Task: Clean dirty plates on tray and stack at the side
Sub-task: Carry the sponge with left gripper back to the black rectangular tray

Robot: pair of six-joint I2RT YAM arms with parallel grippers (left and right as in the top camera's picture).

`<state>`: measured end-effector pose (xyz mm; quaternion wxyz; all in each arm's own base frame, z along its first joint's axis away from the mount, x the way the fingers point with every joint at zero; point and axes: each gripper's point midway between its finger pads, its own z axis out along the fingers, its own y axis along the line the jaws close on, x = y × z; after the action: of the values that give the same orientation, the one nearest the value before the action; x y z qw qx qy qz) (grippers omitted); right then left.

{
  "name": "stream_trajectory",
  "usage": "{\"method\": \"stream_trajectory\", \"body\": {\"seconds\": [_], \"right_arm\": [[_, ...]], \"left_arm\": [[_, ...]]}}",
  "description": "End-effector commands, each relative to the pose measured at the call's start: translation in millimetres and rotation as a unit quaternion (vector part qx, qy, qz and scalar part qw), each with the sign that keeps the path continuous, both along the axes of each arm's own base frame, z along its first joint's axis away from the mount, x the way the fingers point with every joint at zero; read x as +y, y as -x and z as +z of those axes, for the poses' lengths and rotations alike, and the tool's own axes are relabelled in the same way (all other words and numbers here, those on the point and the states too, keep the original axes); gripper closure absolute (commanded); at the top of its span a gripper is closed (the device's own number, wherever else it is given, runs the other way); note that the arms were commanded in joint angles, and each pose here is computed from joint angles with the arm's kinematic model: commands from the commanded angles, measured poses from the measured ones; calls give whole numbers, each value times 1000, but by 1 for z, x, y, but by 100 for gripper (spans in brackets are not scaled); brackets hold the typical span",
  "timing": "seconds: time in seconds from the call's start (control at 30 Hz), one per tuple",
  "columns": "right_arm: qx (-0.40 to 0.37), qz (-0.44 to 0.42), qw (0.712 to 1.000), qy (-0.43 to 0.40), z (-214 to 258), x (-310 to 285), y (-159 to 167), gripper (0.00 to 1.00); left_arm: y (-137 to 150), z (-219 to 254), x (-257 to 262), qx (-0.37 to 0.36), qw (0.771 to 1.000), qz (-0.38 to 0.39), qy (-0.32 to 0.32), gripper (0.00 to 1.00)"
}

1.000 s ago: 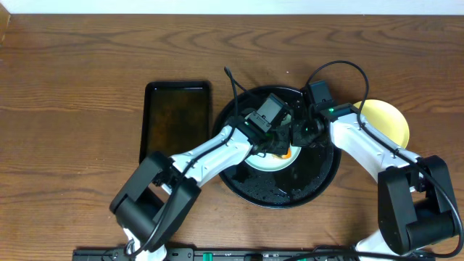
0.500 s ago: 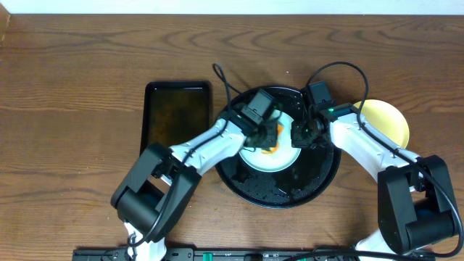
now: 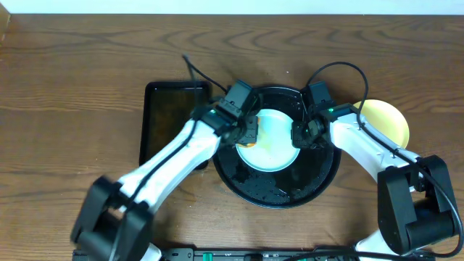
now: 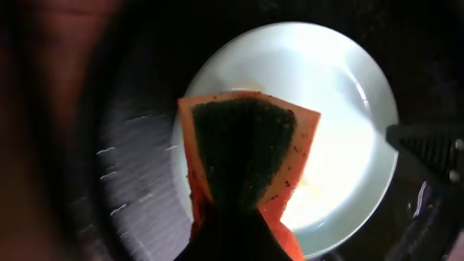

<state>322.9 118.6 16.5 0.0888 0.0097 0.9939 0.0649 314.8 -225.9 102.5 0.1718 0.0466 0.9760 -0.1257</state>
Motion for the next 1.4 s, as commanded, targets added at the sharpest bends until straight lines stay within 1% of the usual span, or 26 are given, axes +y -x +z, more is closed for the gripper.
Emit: {"method": "stream_trajectory", "body": {"seconds": [0.0, 0.07, 0.27, 0.4, 0.53, 0.63, 0.73, 0.83, 0.93, 1.1, 1.17, 1.23, 1.3, 1.37], "right_arm": [[4, 9, 1000, 0, -1, 4, 5, 82], [10, 12, 1000, -16, -1, 10, 7, 81], [19, -18, 999, -25, -16, 8, 17, 81], [17, -30, 999, -31, -29, 7, 24, 85], [13, -29, 999, -37, -37, 7, 27, 92], [12, -29, 999, -37, -36, 7, 27, 99], [12, -29, 999, -37, -36, 7, 27, 99], [12, -29, 999, -37, -36, 7, 27, 99], [12, -29, 999, -37, -36, 7, 27, 99], [12, -29, 999, -37, -36, 7, 27, 99], [12, -29, 999, -37, -36, 7, 27, 99], [12, -29, 999, -37, -36, 7, 27, 99], [12, -29, 999, -37, -36, 7, 27, 99], [12, -29, 999, -37, -36, 7, 27, 99]], "left_arm": [[-10, 13, 38, -46, 995, 38, -77, 92], [-10, 12, 54, -41, 993, 53, -98, 92], [-18, 8, 94, -16, 988, 105, -109, 92], [-26, 1, 112, 9, 991, 109, -83, 92], [-36, -16, 145, 43, 988, 131, -65, 92], [-43, -30, 161, 66, 989, 129, -29, 92], [-48, -41, 166, 86, 989, 116, 33, 92], [-51, -45, 163, 97, 985, 78, 117, 92], [-50, -48, 164, 101, 980, 54, 164, 92], [-45, -67, 166, 127, 972, 43, 191, 92], [-39, -74, 154, 139, 964, 11, 227, 92], [-36, -80, 149, 151, 958, 6, 244, 92], [-32, -93, 150, 168, 956, 10, 240, 92], [-28, -110, 163, 182, 963, 20, 196, 92]]}}
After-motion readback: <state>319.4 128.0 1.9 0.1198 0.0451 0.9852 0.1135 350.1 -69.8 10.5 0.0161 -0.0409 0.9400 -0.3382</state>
